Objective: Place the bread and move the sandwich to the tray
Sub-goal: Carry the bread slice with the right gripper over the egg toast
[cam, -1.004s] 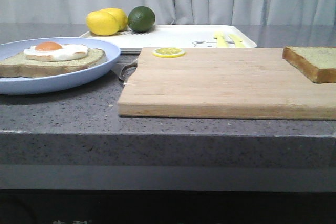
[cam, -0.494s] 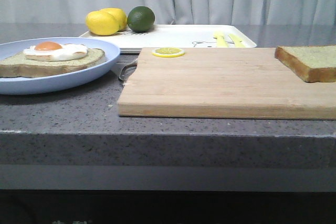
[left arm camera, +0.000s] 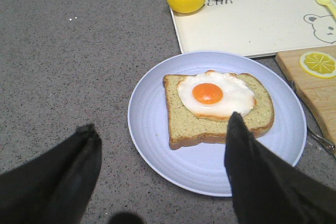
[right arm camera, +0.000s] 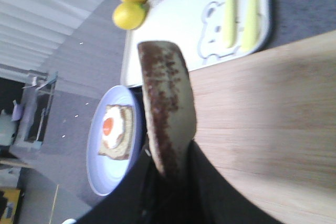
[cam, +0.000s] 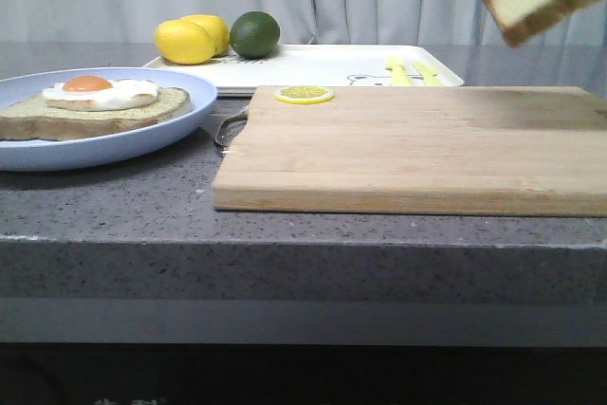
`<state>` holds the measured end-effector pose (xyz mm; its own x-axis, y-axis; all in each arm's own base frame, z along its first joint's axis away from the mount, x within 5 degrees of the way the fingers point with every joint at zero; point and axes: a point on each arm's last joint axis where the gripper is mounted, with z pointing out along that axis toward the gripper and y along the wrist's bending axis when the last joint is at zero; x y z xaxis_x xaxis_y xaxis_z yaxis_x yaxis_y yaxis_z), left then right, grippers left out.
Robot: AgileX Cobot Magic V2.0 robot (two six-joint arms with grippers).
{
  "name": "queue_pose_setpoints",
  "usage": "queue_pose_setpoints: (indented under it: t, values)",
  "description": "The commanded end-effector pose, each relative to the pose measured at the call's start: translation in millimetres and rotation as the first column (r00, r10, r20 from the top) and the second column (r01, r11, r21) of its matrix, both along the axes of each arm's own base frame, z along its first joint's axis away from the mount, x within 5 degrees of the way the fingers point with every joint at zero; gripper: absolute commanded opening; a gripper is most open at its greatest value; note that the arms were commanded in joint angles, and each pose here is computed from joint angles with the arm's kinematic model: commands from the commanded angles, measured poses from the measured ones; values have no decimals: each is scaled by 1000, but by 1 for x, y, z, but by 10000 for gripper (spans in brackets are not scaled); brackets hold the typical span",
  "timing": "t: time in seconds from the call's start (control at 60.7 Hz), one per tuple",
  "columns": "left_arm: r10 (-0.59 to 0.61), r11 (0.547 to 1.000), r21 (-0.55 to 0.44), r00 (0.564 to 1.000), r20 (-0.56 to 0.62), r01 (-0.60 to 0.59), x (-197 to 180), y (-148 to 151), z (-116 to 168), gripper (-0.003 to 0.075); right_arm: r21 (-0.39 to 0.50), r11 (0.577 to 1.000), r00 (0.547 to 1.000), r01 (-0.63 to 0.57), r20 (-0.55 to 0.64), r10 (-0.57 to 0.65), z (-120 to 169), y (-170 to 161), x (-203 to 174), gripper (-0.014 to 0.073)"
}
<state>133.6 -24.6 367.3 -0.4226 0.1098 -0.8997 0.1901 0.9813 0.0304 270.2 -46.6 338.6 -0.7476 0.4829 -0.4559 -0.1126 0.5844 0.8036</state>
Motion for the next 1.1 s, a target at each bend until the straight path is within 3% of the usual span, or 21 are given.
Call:
queue_pose_setpoints:
  t: [0.0,0.132,0.263,0.395,0.692,0.84,1.087]
  values:
    - [-8,1000,-17,995,102,10,2,-2,17,491,110,977,979,-183,110,171,31,35,-13,109]
    - [-8,1000,-17,995,102,10,2,-2,17,491,128,956,959,-264,142,246,35,76,-7,109]
    - [-8,1000,-17,995,102,10,2,-2,17,491,135,949,951,-284,167,261,36,121,-2,109]
    - [-8,1000,-17,995,102,10,2,-2,17,491,195,938,952,-286,168,255,35,165,0,109]
    - [-8,1000,-20,995,101,10,2,-2,17,491,393,900,978,-188,-12,209,-1,246,13,109]
    - [-10,999,-30,995,97,13,2,-2,16,491,389,896,971,-215,-12,239,-16,273,28,109]
    - [-10,999,-30,995,97,13,2,-2,16,491,399,891,969,-218,-18,245,-18,316,55,109]
